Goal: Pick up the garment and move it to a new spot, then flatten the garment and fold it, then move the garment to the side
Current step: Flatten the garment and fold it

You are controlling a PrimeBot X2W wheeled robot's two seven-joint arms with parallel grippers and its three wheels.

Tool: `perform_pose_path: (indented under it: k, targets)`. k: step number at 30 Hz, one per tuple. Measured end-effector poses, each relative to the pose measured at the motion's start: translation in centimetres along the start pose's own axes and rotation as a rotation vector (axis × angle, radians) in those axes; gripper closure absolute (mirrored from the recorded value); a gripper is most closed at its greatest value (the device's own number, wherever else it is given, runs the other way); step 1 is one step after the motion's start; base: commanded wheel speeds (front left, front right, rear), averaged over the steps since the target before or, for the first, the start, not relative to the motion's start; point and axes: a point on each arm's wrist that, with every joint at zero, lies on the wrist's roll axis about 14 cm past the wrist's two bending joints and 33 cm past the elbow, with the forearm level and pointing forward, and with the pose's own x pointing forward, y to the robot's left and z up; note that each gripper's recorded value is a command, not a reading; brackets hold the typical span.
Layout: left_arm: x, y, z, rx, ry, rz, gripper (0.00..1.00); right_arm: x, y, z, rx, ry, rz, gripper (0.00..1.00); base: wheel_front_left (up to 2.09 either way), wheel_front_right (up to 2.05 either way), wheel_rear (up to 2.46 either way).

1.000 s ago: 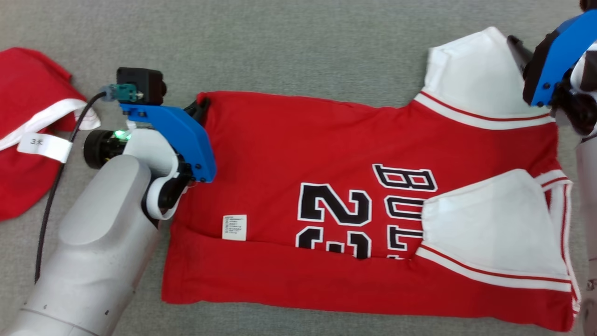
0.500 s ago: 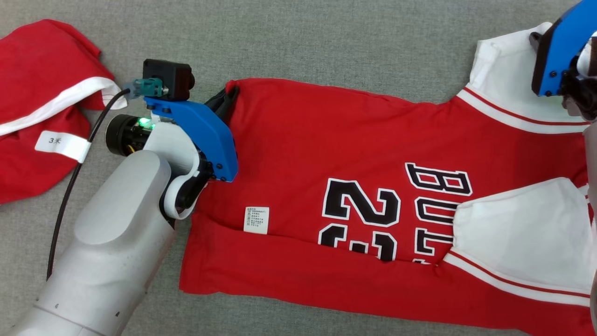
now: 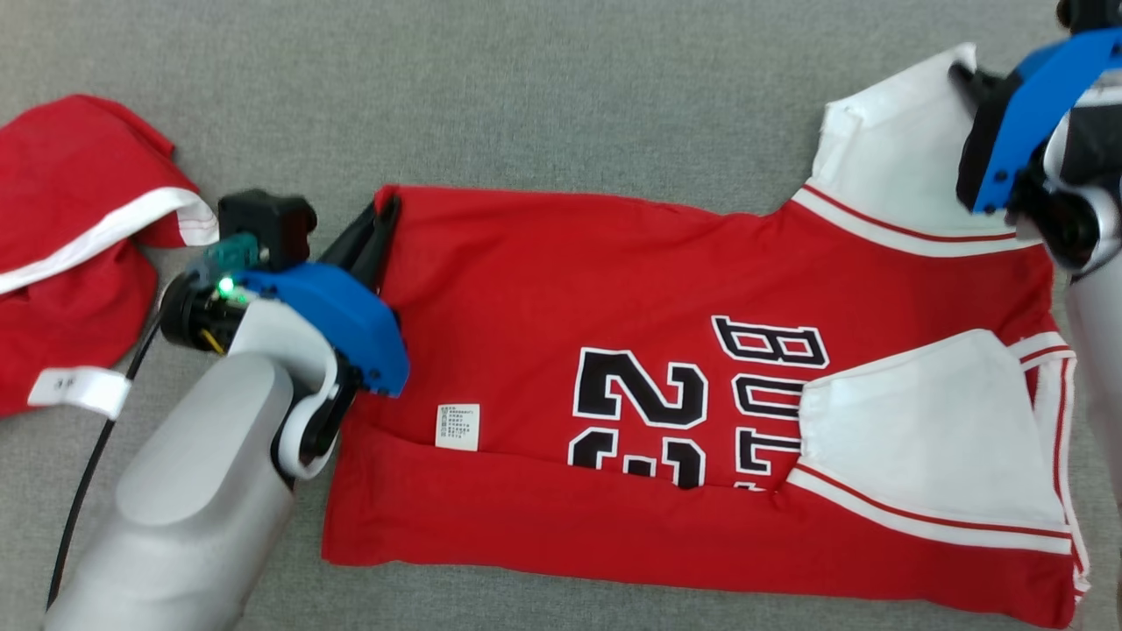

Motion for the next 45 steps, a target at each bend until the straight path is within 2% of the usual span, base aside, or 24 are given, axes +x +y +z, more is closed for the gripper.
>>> perform_pose_path:
  k: [8, 23, 33, 43, 44, 45]
  targets:
    - [-3.5, -1.7, 0.1, 0.108, -0.067, -0.093, 1.00, -5.7, 0.2, -1.3, 0.023, -0.027, 0.073, 1.00, 0.00, 0.00, 0.00]
    - [-7.0, -2.3, -0.2, 0.312, -0.157, -0.169, 1.00, -15.3, -1.2, -6.0, 0.096, -0.013, 0.070, 1.00, 0.00, 0.00, 0.00]
    - [-7.1, -1.7, -1.6, 0.350, -0.131, -0.153, 1.00, -18.5, 0.0, -10.0, 0.168, 0.053, 0.066, 1.00, 0.00, 0.00, 0.00]
    - [-8.3, -1.5, -2.8, 0.335, -0.127, -0.124, 1.00, -21.0, 1.2, -13.3, 0.231, 0.133, 0.054, 1.00, 0.00, 0.00, 0.00]
    - [-8.5, -1.6, -3.1, 0.331, -0.124, -0.122, 1.00, -21.1, 1.3, -13.4, 0.230, 0.135, 0.052, 0.87, 0.00, 0.00, 0.00]
    - [-8.6, -1.6, -3.4, 0.336, -0.116, -0.120, 1.00, -21.2, 1.4, -13.6, 0.231, 0.138, 0.050, 0.55, 0.00, 0.00, 0.00]
